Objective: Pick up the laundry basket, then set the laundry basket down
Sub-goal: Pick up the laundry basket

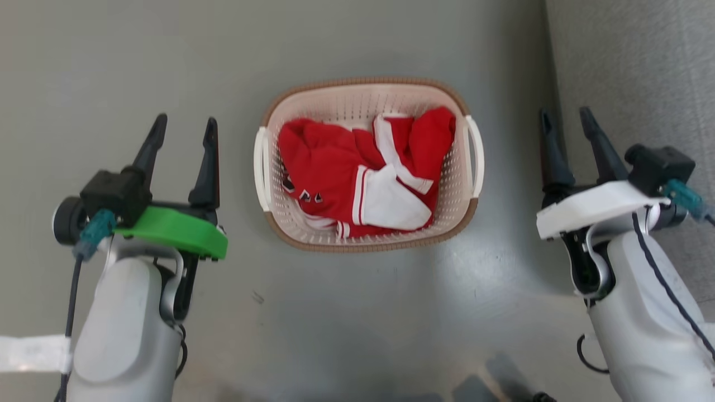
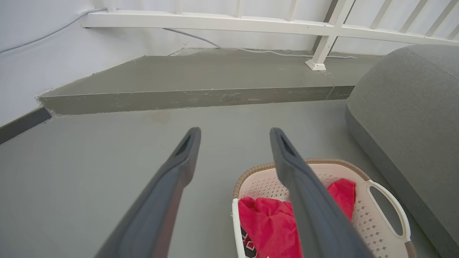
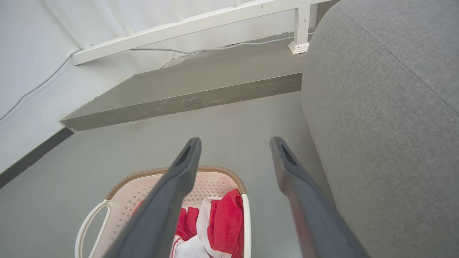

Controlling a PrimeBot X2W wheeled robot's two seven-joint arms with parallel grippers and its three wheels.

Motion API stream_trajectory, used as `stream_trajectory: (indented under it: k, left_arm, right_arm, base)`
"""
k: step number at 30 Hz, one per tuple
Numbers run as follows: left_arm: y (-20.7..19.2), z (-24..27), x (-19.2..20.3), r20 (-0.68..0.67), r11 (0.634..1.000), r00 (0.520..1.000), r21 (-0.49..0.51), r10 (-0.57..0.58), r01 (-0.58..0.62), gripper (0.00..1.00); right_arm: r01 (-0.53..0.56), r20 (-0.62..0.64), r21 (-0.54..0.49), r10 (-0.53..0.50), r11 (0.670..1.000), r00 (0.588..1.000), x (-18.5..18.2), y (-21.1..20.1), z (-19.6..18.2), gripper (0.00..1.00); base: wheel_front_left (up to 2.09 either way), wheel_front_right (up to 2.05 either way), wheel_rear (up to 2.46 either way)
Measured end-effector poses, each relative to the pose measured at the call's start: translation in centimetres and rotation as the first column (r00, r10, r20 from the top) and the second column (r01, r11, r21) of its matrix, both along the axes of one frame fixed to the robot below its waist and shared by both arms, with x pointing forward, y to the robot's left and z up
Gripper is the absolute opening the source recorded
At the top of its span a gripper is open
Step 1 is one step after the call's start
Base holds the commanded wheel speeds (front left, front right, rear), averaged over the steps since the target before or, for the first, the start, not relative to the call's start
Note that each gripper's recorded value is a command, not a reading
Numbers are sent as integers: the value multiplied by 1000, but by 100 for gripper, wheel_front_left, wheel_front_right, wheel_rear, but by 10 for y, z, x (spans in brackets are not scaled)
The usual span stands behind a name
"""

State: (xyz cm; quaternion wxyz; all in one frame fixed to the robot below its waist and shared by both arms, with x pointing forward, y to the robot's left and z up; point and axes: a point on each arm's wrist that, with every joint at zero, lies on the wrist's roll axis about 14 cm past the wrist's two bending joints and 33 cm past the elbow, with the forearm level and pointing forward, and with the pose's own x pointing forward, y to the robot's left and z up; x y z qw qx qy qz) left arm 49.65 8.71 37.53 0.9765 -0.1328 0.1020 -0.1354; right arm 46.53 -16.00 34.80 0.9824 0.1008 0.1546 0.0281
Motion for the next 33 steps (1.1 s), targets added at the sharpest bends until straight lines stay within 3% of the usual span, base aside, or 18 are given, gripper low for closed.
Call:
stream_trajectory:
  k: [18,33]
  left_arm:
    - [-13,-97,35,-182,999,983,0,-37,38,100]
    - [-47,-179,24,-371,988,916,-28,-151,151,100]
  right_arm:
    - [-3,-216,32,10,999,976,25,7,-101,100]
    - [-46,-386,68,69,997,920,21,25,-180,100]
  base:
    - [0,0,0]
    - [0,0,0]
